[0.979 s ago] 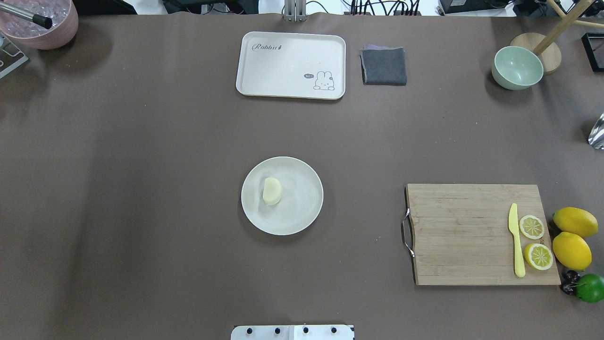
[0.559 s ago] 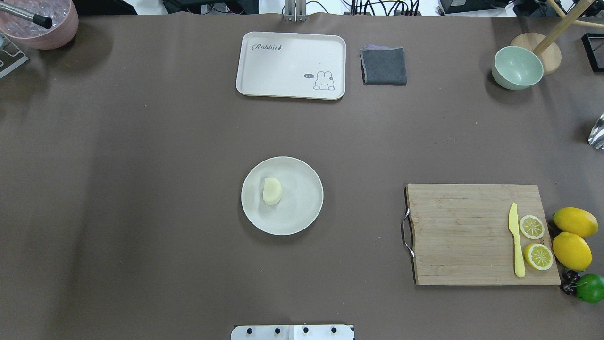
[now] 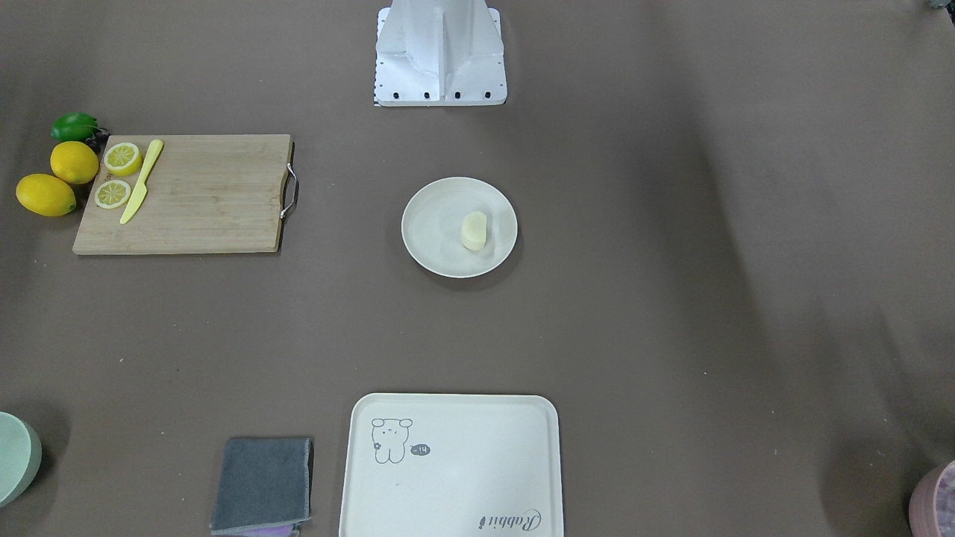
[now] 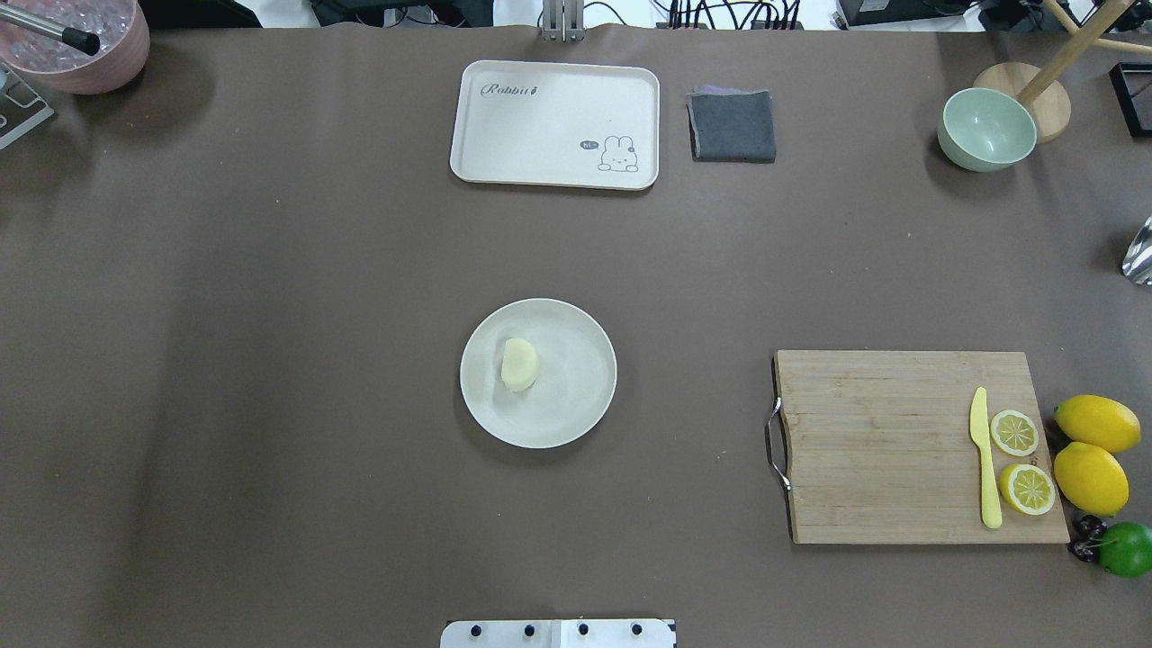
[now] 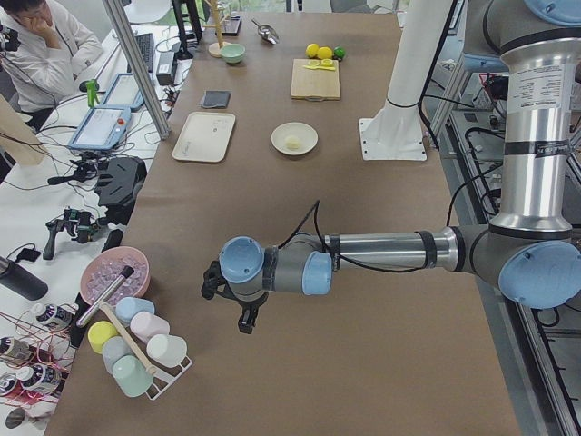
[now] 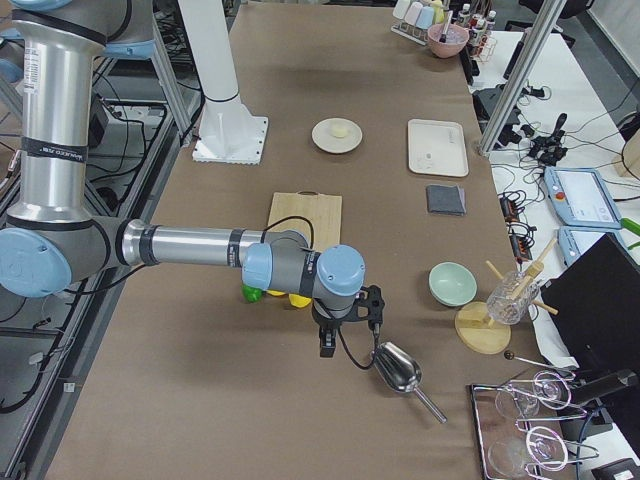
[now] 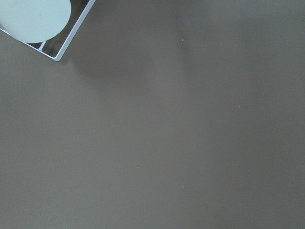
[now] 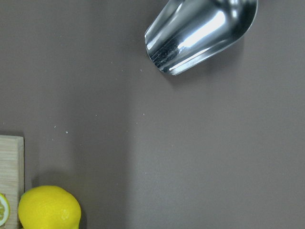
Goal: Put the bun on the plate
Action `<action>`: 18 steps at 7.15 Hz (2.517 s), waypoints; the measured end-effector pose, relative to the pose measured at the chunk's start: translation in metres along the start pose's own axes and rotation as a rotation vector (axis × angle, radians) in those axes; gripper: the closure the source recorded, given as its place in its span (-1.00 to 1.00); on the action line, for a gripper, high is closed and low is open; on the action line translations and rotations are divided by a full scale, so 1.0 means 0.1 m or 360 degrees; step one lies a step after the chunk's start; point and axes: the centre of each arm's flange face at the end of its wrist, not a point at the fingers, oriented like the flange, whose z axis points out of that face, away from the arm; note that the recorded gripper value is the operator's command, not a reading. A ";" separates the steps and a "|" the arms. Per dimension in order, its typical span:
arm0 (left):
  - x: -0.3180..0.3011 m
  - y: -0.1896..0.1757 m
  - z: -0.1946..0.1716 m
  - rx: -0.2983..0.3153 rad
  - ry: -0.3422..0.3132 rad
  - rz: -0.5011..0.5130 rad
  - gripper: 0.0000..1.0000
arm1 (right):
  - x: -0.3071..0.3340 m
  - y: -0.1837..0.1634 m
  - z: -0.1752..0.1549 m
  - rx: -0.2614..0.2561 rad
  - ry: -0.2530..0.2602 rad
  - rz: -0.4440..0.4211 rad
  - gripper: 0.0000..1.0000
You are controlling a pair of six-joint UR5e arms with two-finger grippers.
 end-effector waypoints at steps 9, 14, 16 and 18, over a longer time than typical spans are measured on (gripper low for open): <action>-0.02 0.02 0.00 -0.0001 0.0000 -0.0009 -0.96 | 0.23 0.03 -0.39 0.0170 0.0084 0.0035 -1.00; -0.07 0.09 0.05 -0.0018 0.0002 -0.0027 -0.96 | 0.19 0.01 -0.43 0.0184 0.0092 0.0025 -1.00; -0.08 0.10 0.06 -0.0019 0.0002 -0.0031 -0.96 | 0.16 0.02 -0.46 0.0191 0.0088 0.0023 -1.00; -0.09 0.11 0.06 -0.0021 0.0001 -0.0033 -0.96 | 0.17 0.04 -0.45 0.0188 0.0085 0.0029 -1.00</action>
